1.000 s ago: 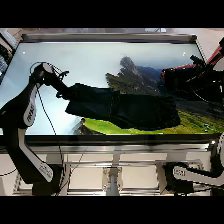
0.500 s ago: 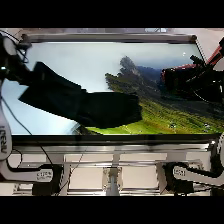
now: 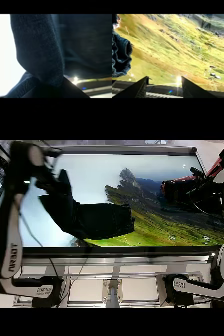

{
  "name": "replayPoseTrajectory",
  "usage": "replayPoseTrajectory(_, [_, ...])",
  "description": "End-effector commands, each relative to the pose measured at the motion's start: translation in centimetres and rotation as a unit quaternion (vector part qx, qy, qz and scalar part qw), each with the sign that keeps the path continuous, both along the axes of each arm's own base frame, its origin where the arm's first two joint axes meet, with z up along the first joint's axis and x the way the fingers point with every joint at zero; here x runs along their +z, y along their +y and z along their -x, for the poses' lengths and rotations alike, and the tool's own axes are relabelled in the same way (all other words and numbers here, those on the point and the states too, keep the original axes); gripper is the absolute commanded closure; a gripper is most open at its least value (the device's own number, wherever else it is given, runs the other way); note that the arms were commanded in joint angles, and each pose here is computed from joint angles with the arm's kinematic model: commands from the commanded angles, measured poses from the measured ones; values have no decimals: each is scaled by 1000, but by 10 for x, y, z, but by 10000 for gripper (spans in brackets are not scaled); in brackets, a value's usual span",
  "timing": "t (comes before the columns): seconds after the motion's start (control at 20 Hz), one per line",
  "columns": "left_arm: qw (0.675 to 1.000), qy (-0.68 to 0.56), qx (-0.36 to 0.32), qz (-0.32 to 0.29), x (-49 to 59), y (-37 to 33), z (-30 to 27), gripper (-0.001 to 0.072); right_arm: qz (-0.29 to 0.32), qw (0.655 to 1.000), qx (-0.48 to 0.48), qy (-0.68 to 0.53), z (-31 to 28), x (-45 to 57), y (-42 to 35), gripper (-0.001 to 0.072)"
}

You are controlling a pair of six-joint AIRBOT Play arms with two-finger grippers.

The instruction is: Fold the clothes and pants, and hang the long-sleeved shirts on hangers.

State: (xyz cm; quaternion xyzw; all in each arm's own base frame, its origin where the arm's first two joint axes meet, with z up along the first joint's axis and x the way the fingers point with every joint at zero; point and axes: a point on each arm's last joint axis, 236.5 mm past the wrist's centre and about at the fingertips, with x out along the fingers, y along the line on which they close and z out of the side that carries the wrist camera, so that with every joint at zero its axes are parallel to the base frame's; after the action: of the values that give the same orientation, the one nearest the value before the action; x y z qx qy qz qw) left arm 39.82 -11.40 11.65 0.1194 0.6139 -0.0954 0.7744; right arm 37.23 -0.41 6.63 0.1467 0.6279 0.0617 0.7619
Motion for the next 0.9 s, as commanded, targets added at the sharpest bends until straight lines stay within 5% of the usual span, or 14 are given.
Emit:
replayPoseTrajectory(0.0, [996,32,-72,37,-48,-97,6,685,1,1000,5,-2,0,0,0,249])
replayPoseTrajectory(0.4, [951,101,-90,278,-88,-260,26,685,2,1000,9,-3,0,0,0,249])
replayPoseTrajectory(0.65, [936,141,-87,309,-107,-279,33,665,-1,1000,12,3,3,-5,2,247])
replayPoseTrajectory(0.7, [931,140,-111,318,-107,-283,36,478,-6,1000,24,3,4,-7,5,244])
replayPoseTrajectory(0.75, [926,140,-129,327,-104,-287,39,192,-16,999,37,3,6,-9,11,207])
replayPoseTrajectory(0.8, [920,139,-138,339,-99,-290,40,80,-30,998,48,4,8,-11,17,151])
replayPoseTrajectory(0.85, [913,141,-146,354,-94,-294,41,82,-45,997,57,3,9,-12,25,103])
